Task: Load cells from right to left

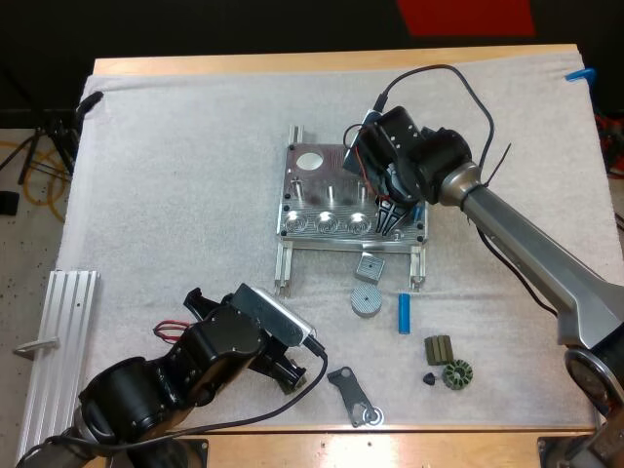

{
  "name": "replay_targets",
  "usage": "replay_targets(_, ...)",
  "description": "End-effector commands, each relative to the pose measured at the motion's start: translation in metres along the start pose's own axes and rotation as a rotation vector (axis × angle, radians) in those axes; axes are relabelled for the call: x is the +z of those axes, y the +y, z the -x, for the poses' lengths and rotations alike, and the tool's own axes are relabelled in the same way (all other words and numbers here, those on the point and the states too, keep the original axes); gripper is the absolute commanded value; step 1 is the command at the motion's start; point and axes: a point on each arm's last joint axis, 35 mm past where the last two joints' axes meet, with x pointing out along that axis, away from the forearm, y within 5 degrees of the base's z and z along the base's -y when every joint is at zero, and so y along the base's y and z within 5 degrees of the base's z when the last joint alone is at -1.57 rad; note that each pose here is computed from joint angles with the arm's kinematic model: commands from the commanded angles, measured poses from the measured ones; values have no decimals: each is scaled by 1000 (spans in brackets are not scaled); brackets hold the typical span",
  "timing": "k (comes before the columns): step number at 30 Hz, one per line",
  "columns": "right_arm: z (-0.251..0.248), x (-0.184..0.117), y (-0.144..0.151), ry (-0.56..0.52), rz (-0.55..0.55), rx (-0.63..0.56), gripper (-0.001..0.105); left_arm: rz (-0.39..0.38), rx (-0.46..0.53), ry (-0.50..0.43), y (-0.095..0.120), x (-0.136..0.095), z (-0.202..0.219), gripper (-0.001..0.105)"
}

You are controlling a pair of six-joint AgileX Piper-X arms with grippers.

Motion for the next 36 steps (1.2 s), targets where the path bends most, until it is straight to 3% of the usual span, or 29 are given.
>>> replay_targets(1, -3, -3, 4, 22, 3, 33, 47, 0, -2, -9, 0, 1, 2, 50)
replay_targets(36, -1, -9, 15, 32, -112, 175, 47, 0, -2, -9, 0, 1, 2, 50)
